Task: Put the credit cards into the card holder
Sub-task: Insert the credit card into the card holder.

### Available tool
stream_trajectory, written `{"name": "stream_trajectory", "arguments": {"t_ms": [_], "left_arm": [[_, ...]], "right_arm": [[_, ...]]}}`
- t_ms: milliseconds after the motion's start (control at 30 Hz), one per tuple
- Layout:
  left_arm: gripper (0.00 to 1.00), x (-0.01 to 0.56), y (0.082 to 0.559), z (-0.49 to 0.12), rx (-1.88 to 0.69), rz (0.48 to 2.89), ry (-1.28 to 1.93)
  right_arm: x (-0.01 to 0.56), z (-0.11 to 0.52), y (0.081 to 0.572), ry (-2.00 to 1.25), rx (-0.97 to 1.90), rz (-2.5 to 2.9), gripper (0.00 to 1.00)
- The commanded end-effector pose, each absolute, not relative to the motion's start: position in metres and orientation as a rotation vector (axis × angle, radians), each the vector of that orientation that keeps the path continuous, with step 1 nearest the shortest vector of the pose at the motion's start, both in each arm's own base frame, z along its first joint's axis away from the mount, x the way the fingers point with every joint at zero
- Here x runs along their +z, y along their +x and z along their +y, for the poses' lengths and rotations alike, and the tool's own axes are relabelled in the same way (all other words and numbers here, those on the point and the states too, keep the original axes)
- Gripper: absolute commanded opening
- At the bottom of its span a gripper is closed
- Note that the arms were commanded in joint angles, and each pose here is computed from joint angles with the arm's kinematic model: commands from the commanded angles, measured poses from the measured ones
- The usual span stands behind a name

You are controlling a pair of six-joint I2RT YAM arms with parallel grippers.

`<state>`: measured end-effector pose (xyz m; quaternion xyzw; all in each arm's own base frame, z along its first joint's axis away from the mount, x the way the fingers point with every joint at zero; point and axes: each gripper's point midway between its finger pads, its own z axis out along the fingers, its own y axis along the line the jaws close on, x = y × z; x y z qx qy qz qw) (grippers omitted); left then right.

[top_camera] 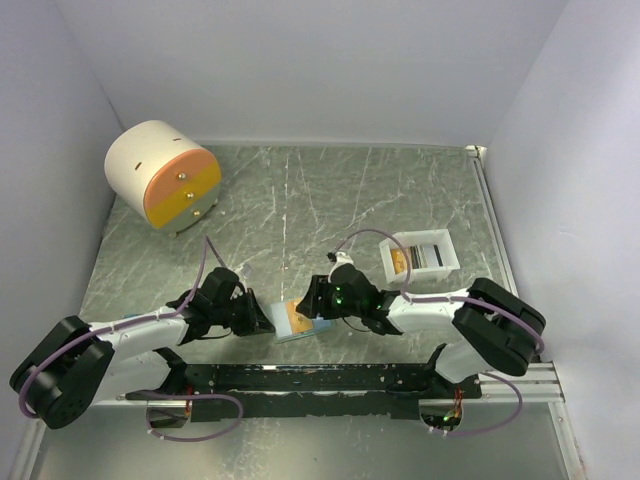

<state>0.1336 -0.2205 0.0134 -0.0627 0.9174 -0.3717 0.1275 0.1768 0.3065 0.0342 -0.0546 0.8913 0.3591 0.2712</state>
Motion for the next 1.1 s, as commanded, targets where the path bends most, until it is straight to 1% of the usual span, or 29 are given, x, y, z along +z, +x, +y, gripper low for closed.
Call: {"name": "stream_trajectory", "arguments": {"t_ms": [0, 200, 433, 667, 867, 933, 1067], "left_arm": [[0.15, 0.005, 0.126, -0.217, -1.071, 2.704, -0.174], [0.15, 0.006, 0.126, -0.217, -1.069, 2.705, -0.172], [0.15, 0.007, 0.128, -0.219, -1.071, 2.702, -0.164], [0.15, 0.01, 0.13, -0.219, -1.065, 2.694, -0.155], [0.15, 0.016, 0.134, -0.22, -1.065, 2.678, -0.15], [0.18, 0.018, 0.135, -0.219, -1.051, 2.677, -0.149], [0.26, 0.029, 0.141, -0.218, -1.02, 2.649, -0.135]], "right_arm": [[0.027, 0.318, 0.169, -0.222, 0.976, 2.419, 0.53], [0.026, 0.333, 0.161, -0.277, 1.003, 2.426, 0.49], [0.031, 0.354, 0.153, -0.334, 1.039, 2.42, 0.48], [0.022, 0.353, 0.151, -0.387, 0.96, 2.46, 0.48], [0.026, 0.341, 0.157, -0.397, 0.848, 2.467, 0.49], [0.035, 0.336, 0.161, -0.399, 0.808, 2.451, 0.5], [0.056, 0.325, 0.174, -0.413, 0.72, 2.407, 0.53]]}}
